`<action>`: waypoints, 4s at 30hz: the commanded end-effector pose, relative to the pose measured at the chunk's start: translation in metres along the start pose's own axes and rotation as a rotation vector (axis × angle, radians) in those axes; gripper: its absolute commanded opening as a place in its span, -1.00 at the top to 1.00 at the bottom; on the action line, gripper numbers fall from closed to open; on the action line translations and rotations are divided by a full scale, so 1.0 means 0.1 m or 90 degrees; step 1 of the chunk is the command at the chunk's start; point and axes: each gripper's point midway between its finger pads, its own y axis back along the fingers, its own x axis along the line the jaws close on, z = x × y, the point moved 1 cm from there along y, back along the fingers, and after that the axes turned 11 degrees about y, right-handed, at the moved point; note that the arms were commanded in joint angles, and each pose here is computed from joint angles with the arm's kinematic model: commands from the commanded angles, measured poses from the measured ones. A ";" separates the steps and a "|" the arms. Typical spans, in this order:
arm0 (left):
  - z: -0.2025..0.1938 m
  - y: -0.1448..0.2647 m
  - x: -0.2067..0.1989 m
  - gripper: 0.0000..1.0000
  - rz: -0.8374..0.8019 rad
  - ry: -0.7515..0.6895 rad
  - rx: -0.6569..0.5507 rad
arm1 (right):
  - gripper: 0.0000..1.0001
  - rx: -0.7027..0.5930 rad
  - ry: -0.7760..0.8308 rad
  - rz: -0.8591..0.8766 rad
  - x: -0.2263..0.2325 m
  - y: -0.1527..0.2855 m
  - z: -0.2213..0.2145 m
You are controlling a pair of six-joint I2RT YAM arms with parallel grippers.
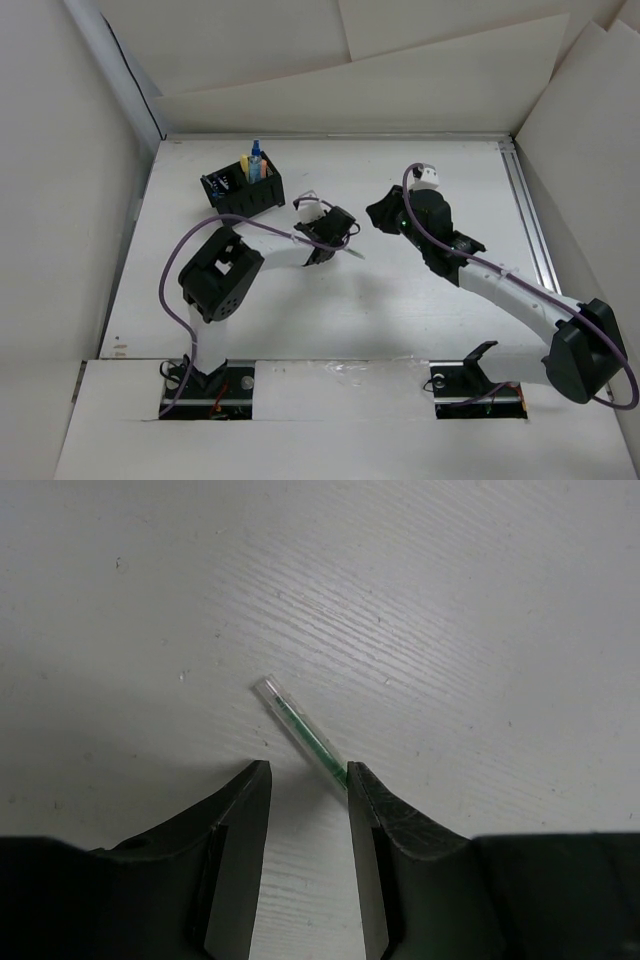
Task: Sort the stationery into containers
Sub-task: Pick up the pen from the center of the board, then place the pen in the storage box.
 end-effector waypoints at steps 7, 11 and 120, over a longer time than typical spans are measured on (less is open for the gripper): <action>0.15 -0.16 0.00 0.34 0.024 0.042 -0.038 | 0.42 -0.023 -0.005 0.026 0.09 0.03 0.13; 0.16 -0.21 -0.01 0.34 0.020 0.057 -0.036 | 0.42 -0.023 0.001 0.026 0.08 0.03 0.13; 3.97 0.26 0.93 0.52 0.369 0.019 -0.605 | 0.38 -0.023 0.013 0.125 0.39 0.08 0.12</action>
